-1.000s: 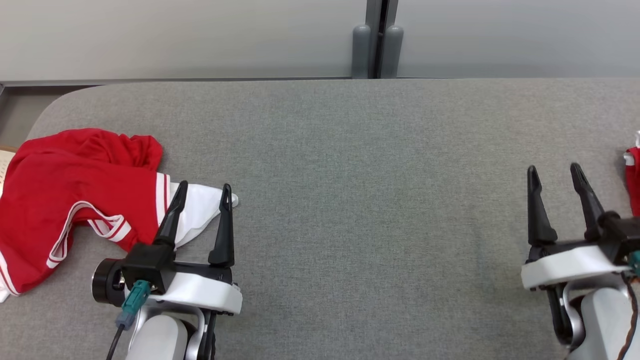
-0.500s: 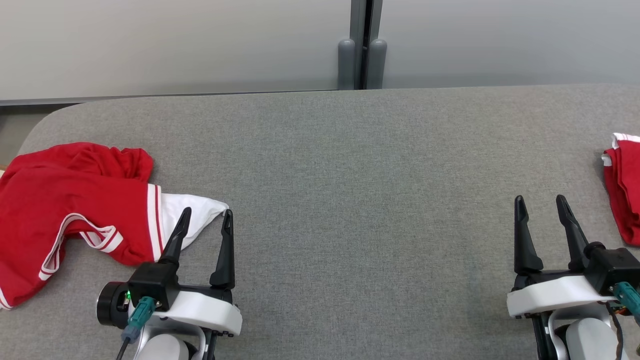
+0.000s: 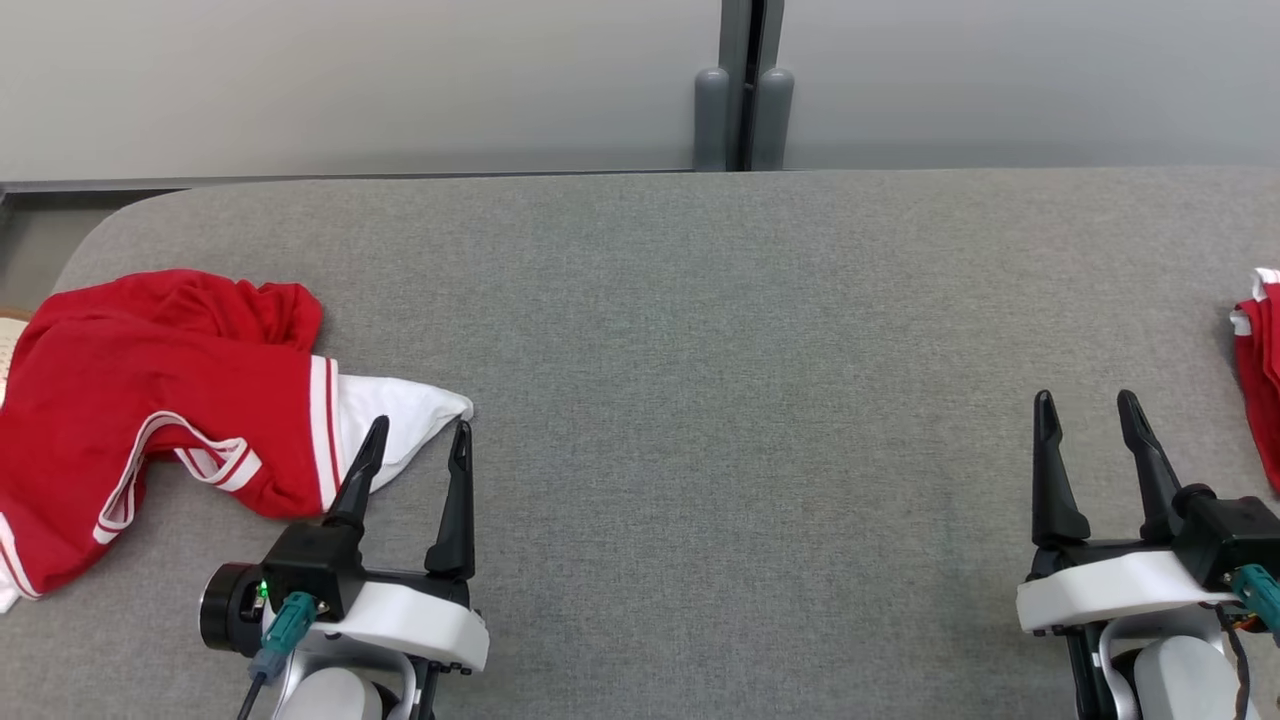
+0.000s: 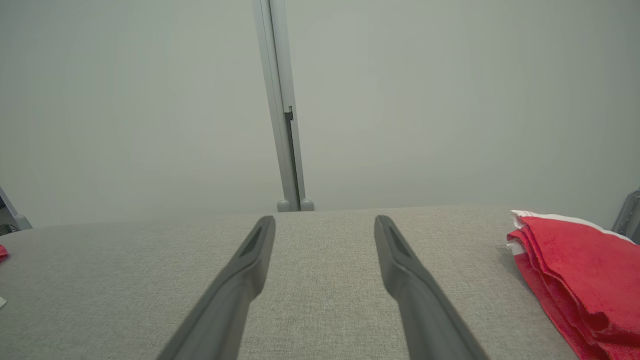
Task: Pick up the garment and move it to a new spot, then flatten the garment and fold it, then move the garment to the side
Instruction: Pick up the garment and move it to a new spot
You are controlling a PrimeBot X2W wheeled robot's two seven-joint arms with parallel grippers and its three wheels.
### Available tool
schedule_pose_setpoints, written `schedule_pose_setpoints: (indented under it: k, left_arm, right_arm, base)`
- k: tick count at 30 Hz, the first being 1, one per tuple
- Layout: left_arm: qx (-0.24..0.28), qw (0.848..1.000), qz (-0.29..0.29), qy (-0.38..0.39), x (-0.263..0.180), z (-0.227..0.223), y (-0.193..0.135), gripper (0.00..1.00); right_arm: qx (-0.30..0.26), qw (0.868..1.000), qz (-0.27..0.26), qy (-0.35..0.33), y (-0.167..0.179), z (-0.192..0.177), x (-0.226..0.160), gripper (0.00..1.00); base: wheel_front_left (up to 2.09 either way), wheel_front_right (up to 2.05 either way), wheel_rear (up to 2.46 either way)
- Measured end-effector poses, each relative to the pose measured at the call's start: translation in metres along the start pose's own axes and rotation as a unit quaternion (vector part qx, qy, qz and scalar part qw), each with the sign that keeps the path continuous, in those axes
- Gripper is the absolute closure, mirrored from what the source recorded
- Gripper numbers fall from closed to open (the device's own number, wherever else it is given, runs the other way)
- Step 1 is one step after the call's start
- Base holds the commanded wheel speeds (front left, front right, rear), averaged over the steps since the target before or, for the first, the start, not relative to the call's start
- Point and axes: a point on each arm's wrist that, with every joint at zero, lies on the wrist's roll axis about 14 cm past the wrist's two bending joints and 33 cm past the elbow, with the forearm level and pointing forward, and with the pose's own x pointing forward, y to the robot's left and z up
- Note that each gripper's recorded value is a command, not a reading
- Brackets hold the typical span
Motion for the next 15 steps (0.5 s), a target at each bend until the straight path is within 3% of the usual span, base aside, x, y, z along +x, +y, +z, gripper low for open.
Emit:
schedule_pose_setpoints:
  k: [15]
  left_arm:
    - [0.001,0.997,0.073,-0.007,-0.025,0.008,0.045,0.00]
  right_arm:
    - [0.011,0.996,0.083,0.018,0.060,-0.015,0.021,0.00]
  base:
    - [0.00,0.00,0.00]
